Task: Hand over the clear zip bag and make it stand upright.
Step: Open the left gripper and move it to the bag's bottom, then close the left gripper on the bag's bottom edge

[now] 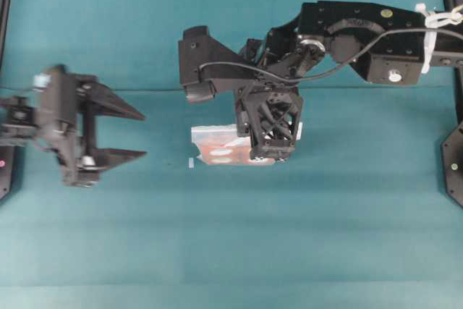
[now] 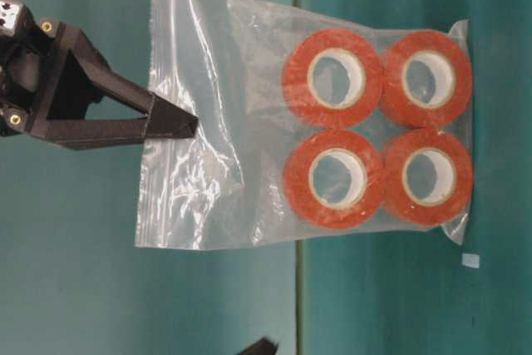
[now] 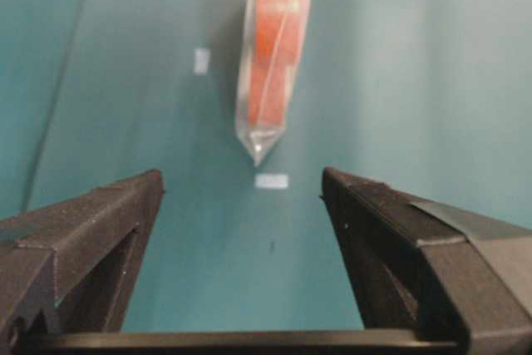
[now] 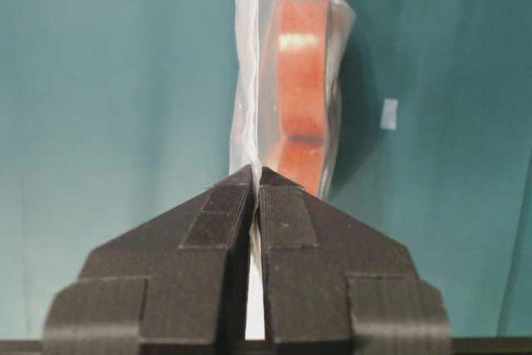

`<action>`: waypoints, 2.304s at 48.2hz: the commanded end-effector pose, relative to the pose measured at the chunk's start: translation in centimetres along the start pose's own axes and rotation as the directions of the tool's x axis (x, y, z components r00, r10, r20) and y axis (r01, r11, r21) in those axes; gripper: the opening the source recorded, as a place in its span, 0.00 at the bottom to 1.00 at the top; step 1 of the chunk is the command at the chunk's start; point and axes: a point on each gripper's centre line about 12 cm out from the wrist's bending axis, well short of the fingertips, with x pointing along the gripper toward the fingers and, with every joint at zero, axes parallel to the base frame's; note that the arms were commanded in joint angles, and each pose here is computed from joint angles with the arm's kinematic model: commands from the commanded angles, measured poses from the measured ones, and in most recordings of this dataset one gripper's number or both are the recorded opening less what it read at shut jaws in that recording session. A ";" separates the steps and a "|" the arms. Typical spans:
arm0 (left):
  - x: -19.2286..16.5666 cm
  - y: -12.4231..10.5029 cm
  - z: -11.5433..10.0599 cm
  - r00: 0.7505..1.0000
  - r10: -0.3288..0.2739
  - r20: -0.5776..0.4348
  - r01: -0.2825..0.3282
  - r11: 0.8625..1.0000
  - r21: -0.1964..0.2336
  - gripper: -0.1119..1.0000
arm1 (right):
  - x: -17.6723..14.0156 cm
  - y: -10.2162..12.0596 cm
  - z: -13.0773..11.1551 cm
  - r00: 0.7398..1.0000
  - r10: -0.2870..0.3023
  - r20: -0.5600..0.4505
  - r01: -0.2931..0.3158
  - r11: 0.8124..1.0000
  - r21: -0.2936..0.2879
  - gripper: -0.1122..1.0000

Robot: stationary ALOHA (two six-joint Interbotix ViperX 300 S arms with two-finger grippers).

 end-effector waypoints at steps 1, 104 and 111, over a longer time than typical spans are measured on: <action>1.5 0.0 0.7 1.000 0.000 0.014 0.000 1.000 0.001 0.92 | -0.8 0.3 0.5 1.000 -0.003 0.029 0.004 1.000 -0.005 0.13; 14.0 -0.9 -1.3 0.997 -0.026 0.069 0.028 0.999 -0.027 0.48 | -0.6 0.3 0.0 1.000 -0.005 0.030 0.004 1.000 0.025 0.13; 14.1 -0.9 -1.7 0.999 -0.027 0.039 0.028 0.999 -0.025 0.32 | -0.5 0.6 0.0 1.000 -0.003 0.027 0.002 1.000 0.026 0.13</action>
